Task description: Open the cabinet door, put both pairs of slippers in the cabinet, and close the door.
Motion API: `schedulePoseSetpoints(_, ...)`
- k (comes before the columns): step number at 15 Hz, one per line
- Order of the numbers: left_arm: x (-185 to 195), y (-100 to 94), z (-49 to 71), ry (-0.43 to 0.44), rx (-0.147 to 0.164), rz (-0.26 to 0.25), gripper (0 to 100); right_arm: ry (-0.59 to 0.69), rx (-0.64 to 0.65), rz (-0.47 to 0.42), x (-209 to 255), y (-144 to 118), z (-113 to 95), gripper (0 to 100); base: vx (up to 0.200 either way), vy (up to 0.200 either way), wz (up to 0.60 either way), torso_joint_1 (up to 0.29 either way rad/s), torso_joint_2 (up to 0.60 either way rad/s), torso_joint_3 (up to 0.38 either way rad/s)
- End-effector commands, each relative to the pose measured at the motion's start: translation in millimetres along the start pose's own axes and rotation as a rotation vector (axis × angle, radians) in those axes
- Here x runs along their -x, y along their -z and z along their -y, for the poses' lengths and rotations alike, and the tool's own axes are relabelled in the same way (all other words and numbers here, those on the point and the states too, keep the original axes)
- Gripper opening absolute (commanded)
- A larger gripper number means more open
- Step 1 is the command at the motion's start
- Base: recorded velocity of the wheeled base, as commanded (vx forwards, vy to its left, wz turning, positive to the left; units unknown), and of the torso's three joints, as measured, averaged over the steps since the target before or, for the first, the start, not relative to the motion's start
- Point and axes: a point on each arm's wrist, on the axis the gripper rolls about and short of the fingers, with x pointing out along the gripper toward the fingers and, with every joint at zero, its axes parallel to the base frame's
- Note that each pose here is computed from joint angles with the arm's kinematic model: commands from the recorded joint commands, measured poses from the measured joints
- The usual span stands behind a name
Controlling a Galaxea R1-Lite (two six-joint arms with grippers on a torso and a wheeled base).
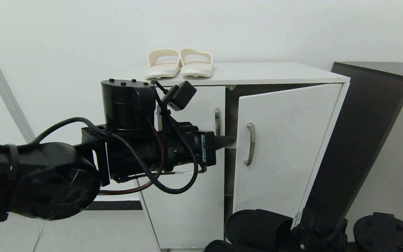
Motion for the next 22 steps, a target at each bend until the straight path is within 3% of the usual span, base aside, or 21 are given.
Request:
schedulePoseSetpoints(1,-3,-2.1,-11.2,-0.026,0.036,0.008,0,-0.003,0.002,0.001,0,0,-1,0,0.000,0.000,0.00,0.000,0.00,0.000)
schedulePoseSetpoints(3,-20,-4.6,-23.1,-0.030,0.097,0.049,0,-0.008,0.006,0.001,0,0,-2,0,0.000,0.000,0.00,0.000,0.00,0.000)
schedulePoseSetpoints(4,-29,-3.7,-28.9,-0.026,0.108,0.067,0,-0.009,0.007,-0.003,0,0,-2,0,0.000,0.000,0.00,0.000,0.00,0.000)
schedulePoseSetpoints(8,-62,2.3,-45.1,-0.028,0.113,0.058,0,-0.039,0.021,-0.015,-1,3,-10,0,0.000,0.000,0.00,0.000,0.00,0.000)
schedulePoseSetpoints(13,-72,2.4,-47.4,-0.028,0.111,0.061,0,-0.061,0.031,-0.039,-4,7,-15,0,-0.080,0.000,0.00,0.001,0.00,0.000)
schedulePoseSetpoints(15,-74,5.8,-39.3,-0.014,0.109,0.053,0,-0.065,0.033,-0.048,-5,9,-16,0,-0.200,0.000,0.00,0.002,0.00,0.002)
schedulePoseSetpoints(17,-71,13.0,-3.6,0.046,0.089,0.036,0,-0.068,0.034,-0.048,-5,9,-17,0,-0.200,0.000,0.00,-0.007,0.00,0.002)
schedulePoseSetpoints(19,-65,16.1,22.3,0.101,0.077,0.024,0,-0.069,0.035,-0.050,-5,9,-17,0,-0.200,0.000,0.00,0.002,0.00,-0.002)
schedulePoseSetpoints(22,-63,15.9,24.5,0.105,0.072,0.038,0,-0.069,0.033,-0.048,-4,9,-17,0,-0.067,0.000,0.00,-0.002,0.00,0.001)
